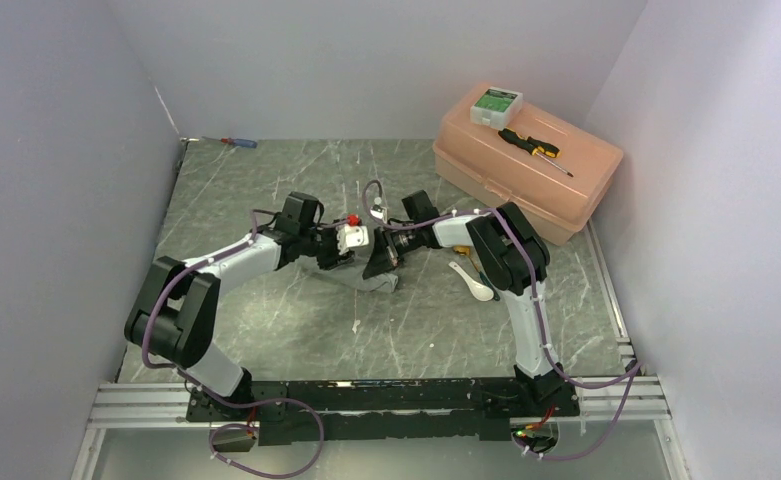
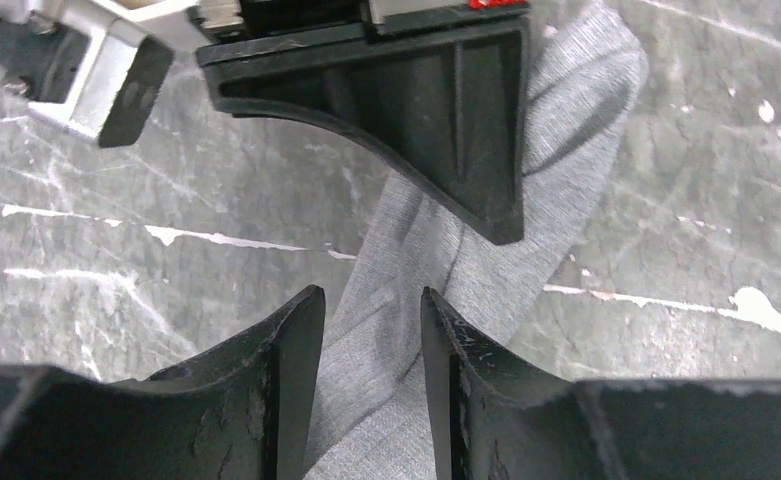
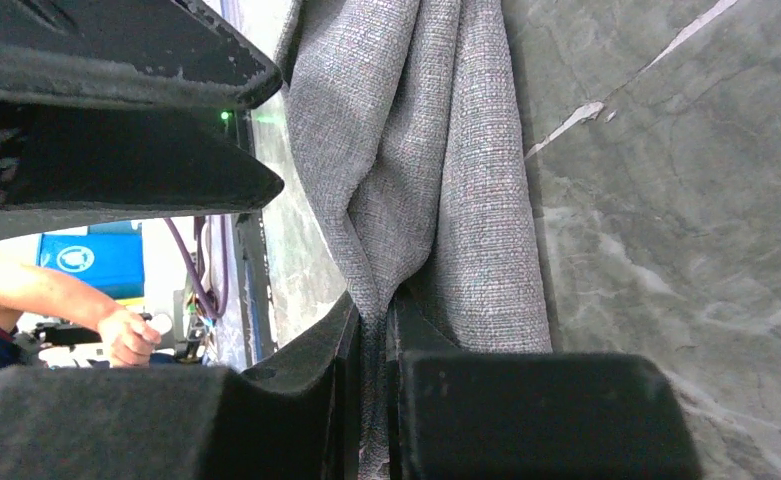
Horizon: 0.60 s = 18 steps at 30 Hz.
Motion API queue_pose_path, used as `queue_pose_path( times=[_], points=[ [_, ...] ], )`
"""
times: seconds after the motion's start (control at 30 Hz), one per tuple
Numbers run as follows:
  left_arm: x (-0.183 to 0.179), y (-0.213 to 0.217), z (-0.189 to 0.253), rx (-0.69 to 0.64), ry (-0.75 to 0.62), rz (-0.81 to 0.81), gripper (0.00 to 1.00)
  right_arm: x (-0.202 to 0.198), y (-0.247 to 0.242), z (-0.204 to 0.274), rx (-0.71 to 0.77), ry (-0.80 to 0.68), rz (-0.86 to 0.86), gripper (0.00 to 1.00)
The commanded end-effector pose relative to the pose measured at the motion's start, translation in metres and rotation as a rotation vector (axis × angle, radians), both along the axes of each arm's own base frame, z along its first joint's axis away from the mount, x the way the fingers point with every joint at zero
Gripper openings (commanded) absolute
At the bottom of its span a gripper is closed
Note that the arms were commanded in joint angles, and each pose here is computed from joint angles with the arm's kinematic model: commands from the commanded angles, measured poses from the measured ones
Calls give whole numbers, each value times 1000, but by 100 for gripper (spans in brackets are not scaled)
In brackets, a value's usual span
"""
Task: Fold the napkin into a case and place the utensils inside
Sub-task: Fold the 2/3-rectangle-folded napkin at the center of the board.
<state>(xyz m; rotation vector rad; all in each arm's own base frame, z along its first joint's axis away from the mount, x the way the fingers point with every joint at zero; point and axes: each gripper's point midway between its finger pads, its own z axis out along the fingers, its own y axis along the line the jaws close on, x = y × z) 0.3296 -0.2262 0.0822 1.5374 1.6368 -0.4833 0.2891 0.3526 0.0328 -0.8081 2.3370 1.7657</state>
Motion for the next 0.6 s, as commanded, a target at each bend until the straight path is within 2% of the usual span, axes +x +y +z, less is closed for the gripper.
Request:
queue_pose_path(
  times=[0.0, 0.17, 0.33, 0.43, 0.57],
  points=[
    [-23, -1, 6, 22, -78, -192, 45, 3, 5, 2, -13, -45, 21, 0],
    [-36, 15, -16, 108, -127, -234, 45, 0, 5, -4, -38, -55, 30, 0],
    [-4, 26, -27, 176, -138, -86, 41, -6, 9, -4, -64, -82, 57, 0],
    [4, 28, -27, 183, -129, -48, 40, -7, 9, -4, -69, -96, 50, 0],
    [0, 32, -30, 184, -88, -43, 39, -7, 9, -2, -81, -131, 45, 11]
  ],
)
